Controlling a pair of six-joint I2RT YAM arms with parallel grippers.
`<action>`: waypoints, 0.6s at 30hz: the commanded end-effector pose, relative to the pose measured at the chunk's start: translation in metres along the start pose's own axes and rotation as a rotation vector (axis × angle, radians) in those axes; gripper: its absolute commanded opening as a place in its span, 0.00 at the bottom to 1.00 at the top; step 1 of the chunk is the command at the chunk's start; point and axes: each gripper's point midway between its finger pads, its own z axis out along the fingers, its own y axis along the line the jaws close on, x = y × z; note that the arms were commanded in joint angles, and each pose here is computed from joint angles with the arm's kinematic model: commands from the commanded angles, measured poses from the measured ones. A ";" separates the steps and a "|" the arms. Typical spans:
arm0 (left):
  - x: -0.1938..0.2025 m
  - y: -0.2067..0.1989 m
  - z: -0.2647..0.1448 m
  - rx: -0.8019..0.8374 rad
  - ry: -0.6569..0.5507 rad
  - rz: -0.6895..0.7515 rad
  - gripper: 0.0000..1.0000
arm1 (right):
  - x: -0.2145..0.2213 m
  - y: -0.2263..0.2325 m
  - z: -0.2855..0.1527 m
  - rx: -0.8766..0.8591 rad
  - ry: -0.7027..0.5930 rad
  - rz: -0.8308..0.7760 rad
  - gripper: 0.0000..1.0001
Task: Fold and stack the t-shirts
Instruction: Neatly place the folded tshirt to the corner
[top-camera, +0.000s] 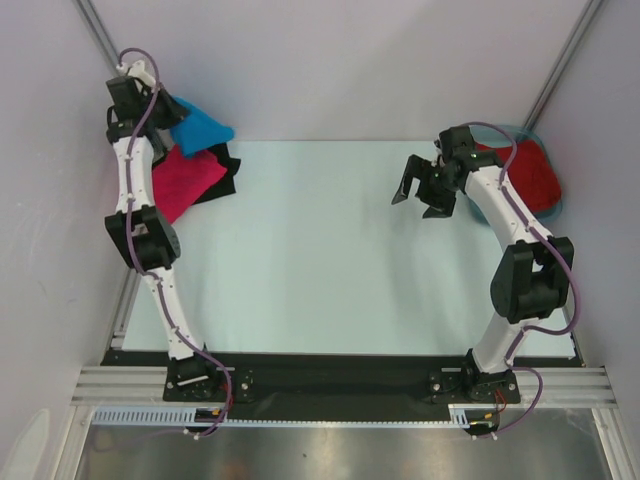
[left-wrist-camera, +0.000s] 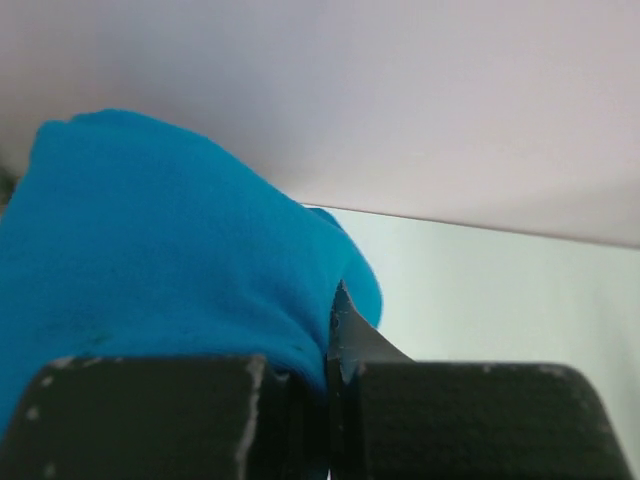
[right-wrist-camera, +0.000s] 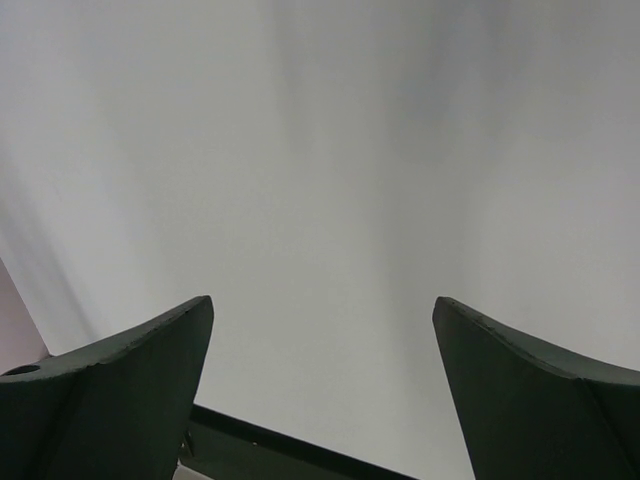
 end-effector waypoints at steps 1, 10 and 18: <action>-0.046 0.052 -0.032 -0.250 -0.125 0.152 0.00 | -0.010 0.017 -0.009 -0.011 -0.031 -0.054 1.00; 0.000 0.110 -0.042 -0.442 -0.007 0.050 0.01 | -0.002 0.027 -0.001 -0.014 0.010 -0.090 1.00; 0.055 0.103 -0.076 -0.503 0.121 -0.036 0.00 | -0.004 0.022 0.007 -0.026 0.030 -0.067 1.00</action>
